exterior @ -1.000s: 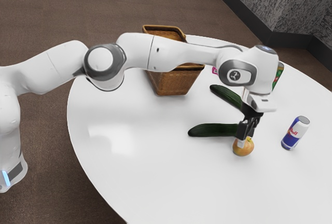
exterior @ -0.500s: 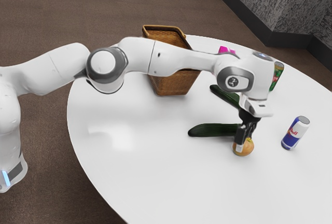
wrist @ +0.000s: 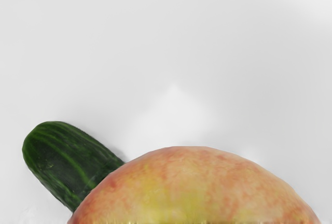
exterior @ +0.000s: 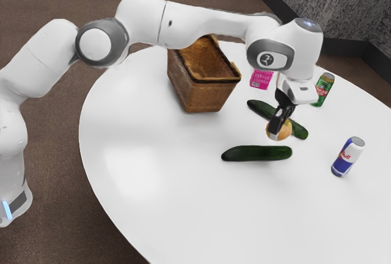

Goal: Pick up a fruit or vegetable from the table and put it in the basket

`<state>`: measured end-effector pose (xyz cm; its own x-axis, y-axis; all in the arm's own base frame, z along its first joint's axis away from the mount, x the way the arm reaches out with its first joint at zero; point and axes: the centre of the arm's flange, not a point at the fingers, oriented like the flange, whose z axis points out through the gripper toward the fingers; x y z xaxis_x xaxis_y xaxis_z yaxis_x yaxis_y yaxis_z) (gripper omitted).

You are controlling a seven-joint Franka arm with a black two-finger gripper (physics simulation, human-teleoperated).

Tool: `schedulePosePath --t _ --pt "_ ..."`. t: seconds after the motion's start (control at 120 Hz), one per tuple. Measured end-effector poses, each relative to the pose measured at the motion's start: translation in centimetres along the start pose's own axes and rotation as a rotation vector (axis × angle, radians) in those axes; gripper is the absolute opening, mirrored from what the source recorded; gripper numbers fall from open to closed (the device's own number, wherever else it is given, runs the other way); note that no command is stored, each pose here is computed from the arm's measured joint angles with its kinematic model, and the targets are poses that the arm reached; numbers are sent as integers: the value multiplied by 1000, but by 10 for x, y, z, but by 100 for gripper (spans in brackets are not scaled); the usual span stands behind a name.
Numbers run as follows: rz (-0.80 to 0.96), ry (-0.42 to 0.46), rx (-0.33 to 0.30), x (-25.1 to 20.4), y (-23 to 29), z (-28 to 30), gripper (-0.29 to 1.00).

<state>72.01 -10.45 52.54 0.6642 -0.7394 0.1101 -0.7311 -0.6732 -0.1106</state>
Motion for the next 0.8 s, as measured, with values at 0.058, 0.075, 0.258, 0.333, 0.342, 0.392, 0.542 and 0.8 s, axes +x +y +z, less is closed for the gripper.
schedulePosePath --t 0.058,0.075,0.258,0.333,0.342,0.392,0.542,0.8 --pt "-51 -59 78 -35 9 -48 35" --pt "-73 -73 93 -48 10 -59 35" --pt "-341 -144 145 -178 -27 -125 36" --pt "-430 -164 130 -226 -60 -124 35" --pt "-438 -166 127 -231 -64 -123 35" --pt "-488 -181 102 -264 -87 -113 35" --pt "-507 -166 22 -297 -137 -75 34" --pt "-424 -152 3 -296 -149 -66 36"
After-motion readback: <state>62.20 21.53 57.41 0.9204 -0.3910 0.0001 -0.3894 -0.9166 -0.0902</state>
